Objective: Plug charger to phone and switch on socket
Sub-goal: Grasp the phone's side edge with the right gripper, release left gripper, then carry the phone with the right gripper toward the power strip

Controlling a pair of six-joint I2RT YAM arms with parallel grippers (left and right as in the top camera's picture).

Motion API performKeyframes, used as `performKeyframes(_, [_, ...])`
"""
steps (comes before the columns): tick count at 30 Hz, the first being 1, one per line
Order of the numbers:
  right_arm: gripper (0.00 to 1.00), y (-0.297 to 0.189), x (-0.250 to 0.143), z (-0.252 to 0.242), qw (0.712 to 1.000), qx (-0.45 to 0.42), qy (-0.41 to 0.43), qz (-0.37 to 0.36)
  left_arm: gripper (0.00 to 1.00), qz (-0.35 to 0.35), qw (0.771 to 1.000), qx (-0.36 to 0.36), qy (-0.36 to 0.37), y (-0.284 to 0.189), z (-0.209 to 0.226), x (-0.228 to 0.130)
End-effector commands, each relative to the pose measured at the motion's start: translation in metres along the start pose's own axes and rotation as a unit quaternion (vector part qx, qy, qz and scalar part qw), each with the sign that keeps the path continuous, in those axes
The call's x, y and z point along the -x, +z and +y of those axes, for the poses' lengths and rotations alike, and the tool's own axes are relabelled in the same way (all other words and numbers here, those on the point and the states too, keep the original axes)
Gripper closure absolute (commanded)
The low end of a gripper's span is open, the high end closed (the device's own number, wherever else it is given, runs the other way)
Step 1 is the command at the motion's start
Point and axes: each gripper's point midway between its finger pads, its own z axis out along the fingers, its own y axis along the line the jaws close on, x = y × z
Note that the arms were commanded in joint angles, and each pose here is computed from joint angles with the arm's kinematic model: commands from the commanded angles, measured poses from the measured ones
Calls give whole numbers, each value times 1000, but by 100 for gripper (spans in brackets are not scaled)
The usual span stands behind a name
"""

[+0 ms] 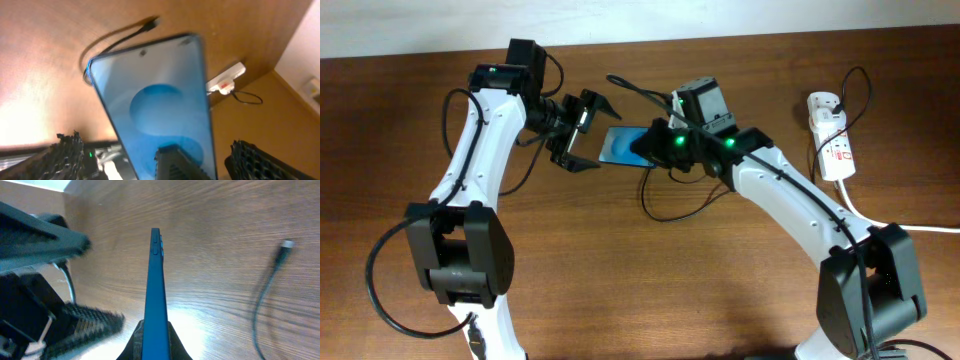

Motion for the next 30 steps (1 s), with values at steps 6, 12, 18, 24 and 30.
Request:
performKeyframes(6, [96, -70, 26, 14, 998, 19, -29, -57, 1, -29, 988, -36, 145, -11, -23, 1])
performKeyframes(12, [96, -122, 37, 9, 995, 18, -13, -96, 1, -17, 976, -81, 199, -14, -45, -5])
performKeyframes(18, [96, -154, 30, 6, 991, 40, -18, -125, 1, -20, 975, -86, 205, -14, -47, -4])
performKeyframes(24, [96, -166, 20, -15, 978, 103, 24, -182, 1, -20, 975, -86, 205, -14, -47, -4])
performKeyframes(30, [96, -149, 20, -33, 948, 198, 131, -210, 1, -20, 975, -86, 204, -14, -47, -4])
